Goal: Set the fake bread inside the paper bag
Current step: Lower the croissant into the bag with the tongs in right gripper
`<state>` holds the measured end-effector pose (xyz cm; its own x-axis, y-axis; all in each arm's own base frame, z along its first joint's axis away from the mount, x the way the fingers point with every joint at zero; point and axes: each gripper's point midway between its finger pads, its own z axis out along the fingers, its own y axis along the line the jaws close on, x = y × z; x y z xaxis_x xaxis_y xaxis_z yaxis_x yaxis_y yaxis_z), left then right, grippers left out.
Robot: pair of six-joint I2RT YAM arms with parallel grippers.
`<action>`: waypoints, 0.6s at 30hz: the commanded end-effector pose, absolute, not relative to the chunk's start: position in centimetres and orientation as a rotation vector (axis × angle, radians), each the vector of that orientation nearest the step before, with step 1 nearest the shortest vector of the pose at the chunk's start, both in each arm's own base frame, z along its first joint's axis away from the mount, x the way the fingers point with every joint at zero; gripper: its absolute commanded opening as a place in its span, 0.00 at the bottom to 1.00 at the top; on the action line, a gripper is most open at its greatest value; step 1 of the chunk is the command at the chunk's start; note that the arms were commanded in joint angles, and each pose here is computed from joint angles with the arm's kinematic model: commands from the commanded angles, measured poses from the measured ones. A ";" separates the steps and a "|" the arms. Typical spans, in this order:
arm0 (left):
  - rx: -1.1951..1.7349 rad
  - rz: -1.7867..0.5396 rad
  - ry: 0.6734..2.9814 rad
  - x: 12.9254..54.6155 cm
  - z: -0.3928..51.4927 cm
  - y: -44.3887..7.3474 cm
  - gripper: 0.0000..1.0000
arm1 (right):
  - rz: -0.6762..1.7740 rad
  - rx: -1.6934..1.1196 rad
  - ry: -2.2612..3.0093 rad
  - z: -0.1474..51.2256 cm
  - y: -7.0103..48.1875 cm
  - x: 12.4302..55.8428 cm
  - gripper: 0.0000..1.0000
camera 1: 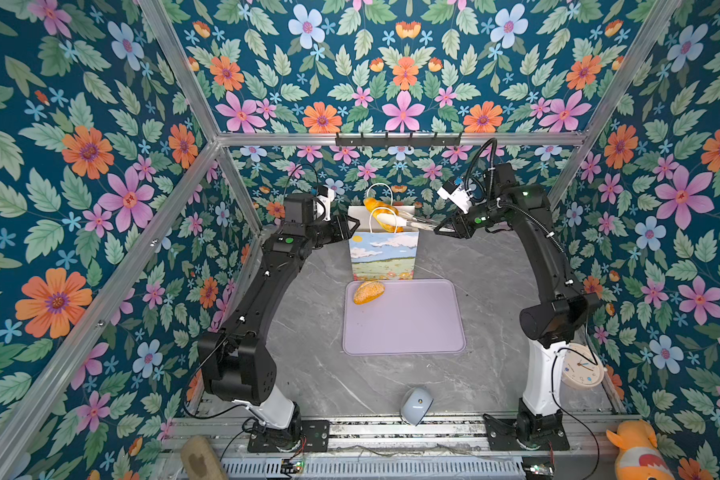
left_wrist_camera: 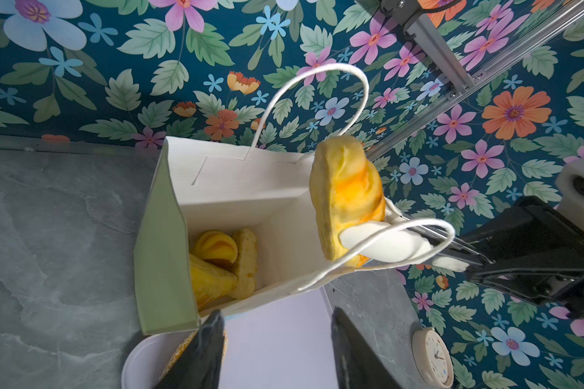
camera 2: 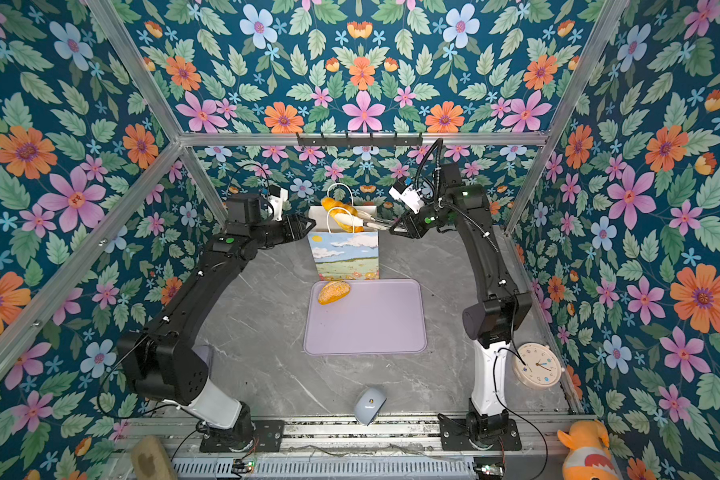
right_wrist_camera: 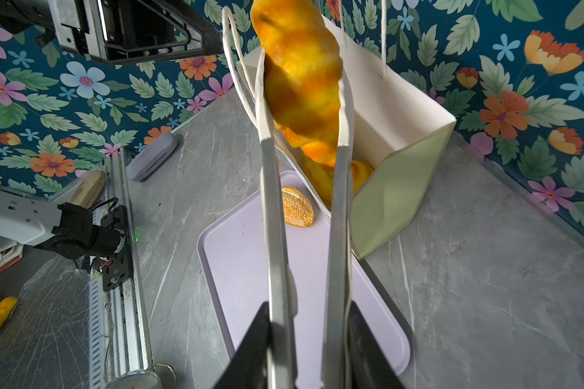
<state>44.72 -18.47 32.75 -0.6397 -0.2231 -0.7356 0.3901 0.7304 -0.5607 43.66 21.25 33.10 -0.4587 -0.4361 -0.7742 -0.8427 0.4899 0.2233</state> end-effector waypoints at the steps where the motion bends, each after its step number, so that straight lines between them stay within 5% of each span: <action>1: 0.131 -0.925 2.059 44.7 33.2 -18.6 0.53 | 0.793 -1.082 2.065 32.9 21.7 43.7 0.32; 18: 0.117 -0.903 2.055 45.0 32.9 -18.3 0.52 | 0.713 -1.060 2.137 32.0 22.2 44.1 0.44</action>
